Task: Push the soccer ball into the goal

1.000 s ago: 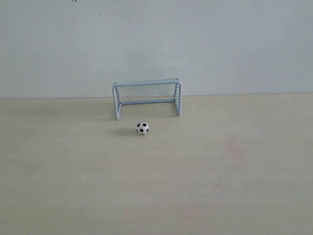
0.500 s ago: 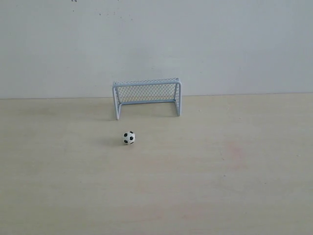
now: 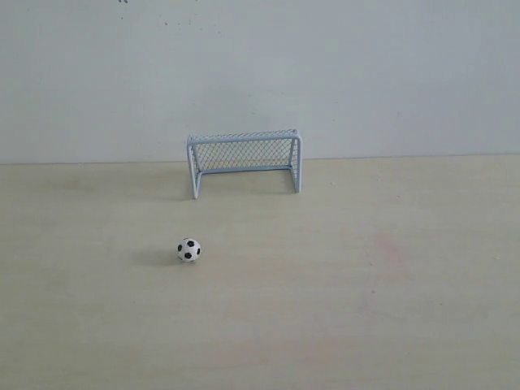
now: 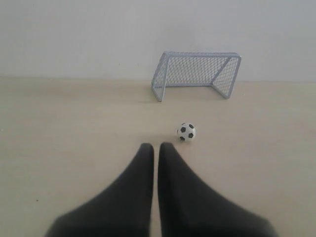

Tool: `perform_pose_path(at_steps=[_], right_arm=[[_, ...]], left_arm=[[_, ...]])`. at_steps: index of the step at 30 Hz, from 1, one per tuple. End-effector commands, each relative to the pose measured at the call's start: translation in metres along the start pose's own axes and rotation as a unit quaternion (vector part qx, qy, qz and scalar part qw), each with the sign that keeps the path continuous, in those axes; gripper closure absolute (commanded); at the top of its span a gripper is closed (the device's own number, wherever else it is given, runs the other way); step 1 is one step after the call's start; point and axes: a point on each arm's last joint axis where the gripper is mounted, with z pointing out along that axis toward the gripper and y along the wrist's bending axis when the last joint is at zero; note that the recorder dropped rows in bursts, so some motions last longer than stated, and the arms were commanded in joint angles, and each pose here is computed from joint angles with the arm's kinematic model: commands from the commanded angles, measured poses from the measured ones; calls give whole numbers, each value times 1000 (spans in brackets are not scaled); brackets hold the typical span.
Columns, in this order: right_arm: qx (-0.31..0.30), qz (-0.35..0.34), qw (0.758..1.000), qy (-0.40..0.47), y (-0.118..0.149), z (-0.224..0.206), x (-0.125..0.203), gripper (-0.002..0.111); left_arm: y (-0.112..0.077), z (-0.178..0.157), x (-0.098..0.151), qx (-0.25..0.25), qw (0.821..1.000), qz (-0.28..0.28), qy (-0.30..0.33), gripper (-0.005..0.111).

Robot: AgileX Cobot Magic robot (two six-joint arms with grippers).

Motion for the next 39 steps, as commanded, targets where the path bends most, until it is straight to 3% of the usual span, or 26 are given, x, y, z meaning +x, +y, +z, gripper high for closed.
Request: perform_pose_path(at_steps=[1,5,11,15,18,39], right_arm=[[-1,0,1000,-6,0,0,-1,108],[-1,0,1000,-6,0,0,-1,108],[-1,0,1000,-6,0,0,-1,108],[-1,0,1000,-9,0,0,-1,108],[-1,0,1000,-9,0,0,-1,108],[-1,0,1000,-9,0,0,-1,108]], left_arm=[[0,0,3,-2,999,30,13,102],[0,0,2,1,993,116,9,102],[-4,0,6,21,998,47,28,102],[-4,0,6,22,999,41,28,102],[-4,0,6,21,999,7,29,102],[-1,0,6,-2,1000,1,27,102]])
